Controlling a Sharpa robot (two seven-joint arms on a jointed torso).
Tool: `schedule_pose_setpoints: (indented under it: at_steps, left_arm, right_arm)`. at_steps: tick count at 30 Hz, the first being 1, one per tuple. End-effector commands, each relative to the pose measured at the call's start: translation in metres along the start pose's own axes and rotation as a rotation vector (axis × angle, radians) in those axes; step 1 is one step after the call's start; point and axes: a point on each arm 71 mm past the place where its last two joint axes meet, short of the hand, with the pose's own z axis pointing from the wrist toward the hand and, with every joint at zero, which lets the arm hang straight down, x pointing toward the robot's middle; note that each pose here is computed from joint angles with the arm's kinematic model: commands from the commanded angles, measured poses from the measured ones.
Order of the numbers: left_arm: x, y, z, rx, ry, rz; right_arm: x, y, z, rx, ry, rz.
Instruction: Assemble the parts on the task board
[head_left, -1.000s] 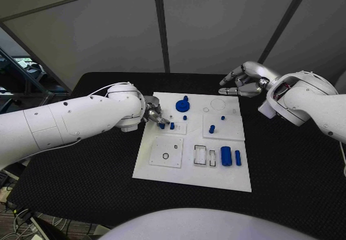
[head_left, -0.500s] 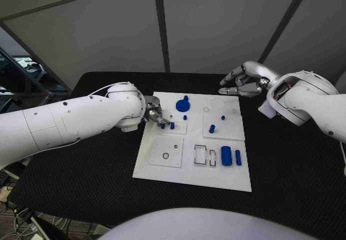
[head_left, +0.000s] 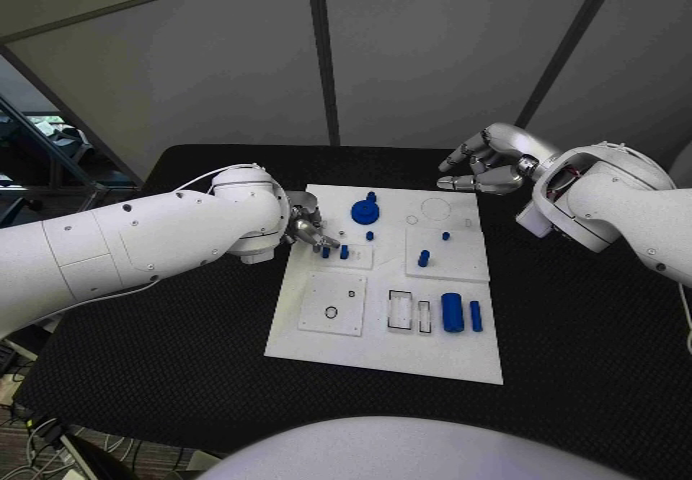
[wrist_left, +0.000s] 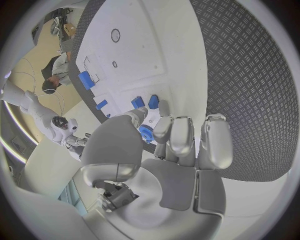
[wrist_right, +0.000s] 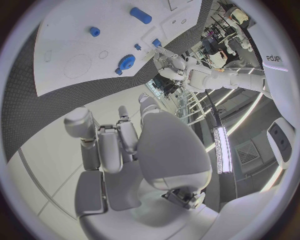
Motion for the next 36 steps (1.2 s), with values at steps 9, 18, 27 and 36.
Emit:
schedule_pose_setpoints:
  at_steps: [9,18,27,36]
  left_arm:
    - [-0.0233,-0.0015,-0.0047,0.068,-0.212,-0.161]
    - [-0.0303,-0.0155,-0.0063,0.256,-0.296,-0.244]
    - [-0.0169,-0.0445,-0.0009,0.418,-0.413,-0.004]
    - [-0.0028,-0.0627,0.0074,0.481,-0.405,0.171]
  right_arm:
    - [-0.001,0.000,0.000,-0.003,-0.002,-0.003]
    - [-0.001,0.000,0.001,-0.003,-0.004,-0.003]
    - [-0.001,0.001,0.002,-0.007,-0.009,-0.002]
    - [0.000,0.002,0.002,-0.012,-0.004,-0.001]
